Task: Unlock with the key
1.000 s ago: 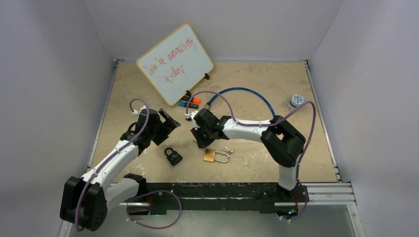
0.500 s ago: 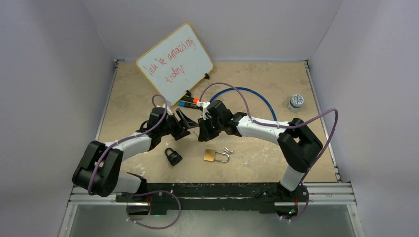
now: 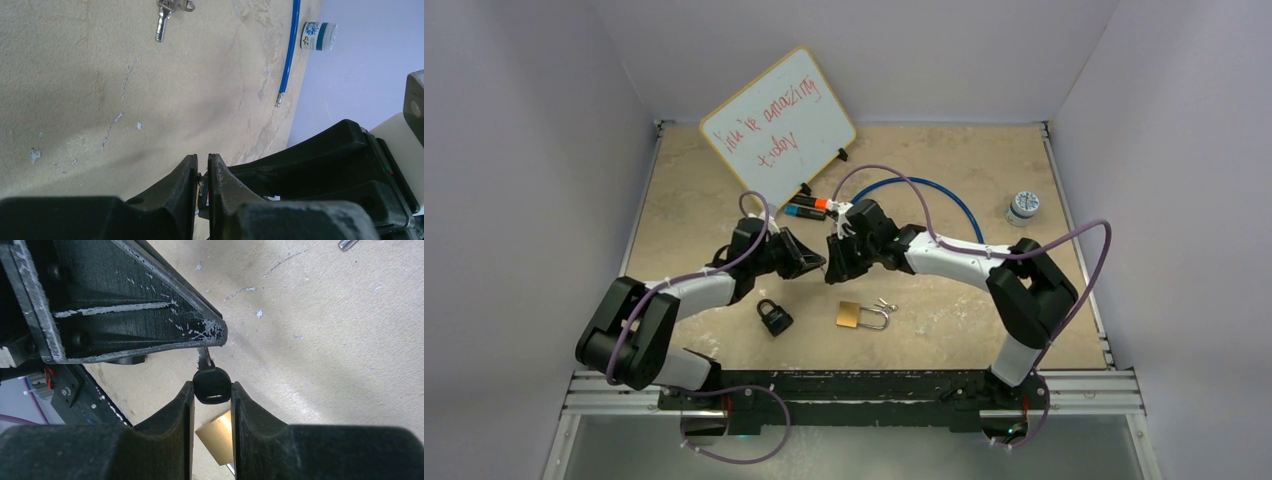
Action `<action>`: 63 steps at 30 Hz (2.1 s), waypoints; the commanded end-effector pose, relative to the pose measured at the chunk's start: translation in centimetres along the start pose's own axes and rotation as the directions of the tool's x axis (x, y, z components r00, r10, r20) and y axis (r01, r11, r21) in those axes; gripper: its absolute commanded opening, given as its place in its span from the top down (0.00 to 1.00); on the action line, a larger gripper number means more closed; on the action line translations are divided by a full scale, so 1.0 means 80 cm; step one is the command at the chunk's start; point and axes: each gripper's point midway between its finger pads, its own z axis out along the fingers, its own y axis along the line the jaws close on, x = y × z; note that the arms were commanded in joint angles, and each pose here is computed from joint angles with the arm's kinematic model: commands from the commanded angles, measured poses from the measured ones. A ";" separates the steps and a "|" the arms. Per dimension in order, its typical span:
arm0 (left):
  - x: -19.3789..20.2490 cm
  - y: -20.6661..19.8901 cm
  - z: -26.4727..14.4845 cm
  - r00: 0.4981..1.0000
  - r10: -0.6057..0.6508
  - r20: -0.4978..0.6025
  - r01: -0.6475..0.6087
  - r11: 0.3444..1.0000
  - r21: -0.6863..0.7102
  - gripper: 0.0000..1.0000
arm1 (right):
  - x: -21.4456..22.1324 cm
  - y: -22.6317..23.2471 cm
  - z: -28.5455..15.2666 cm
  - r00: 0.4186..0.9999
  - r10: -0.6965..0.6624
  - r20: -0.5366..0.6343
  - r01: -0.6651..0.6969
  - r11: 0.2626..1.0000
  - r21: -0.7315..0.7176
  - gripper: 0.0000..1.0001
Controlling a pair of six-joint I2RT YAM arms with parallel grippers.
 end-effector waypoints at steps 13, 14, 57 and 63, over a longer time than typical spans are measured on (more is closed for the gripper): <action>-0.017 -0.081 -0.005 0.994 0.107 0.015 -0.107 0.973 0.203 1.00 | -0.068 0.012 -0.058 0.970 0.135 0.201 -0.102 0.981 -0.165 0.30; -0.020 -0.094 -0.007 0.991 0.130 0.018 -0.130 0.964 0.231 1.00 | -0.076 0.013 -0.071 0.959 0.169 0.228 -0.120 0.970 -0.212 0.28; -0.033 -0.299 -0.099 0.970 0.243 0.009 -0.173 0.664 0.727 1.00 | -0.130 0.103 -0.252 0.840 0.397 0.370 0.001 0.681 -0.732 0.93; -0.042 -0.293 -0.092 0.974 0.223 0.034 -0.185 0.705 0.685 0.82 | -0.126 0.094 -0.242 0.846 0.352 0.401 0.019 0.731 -0.682 1.00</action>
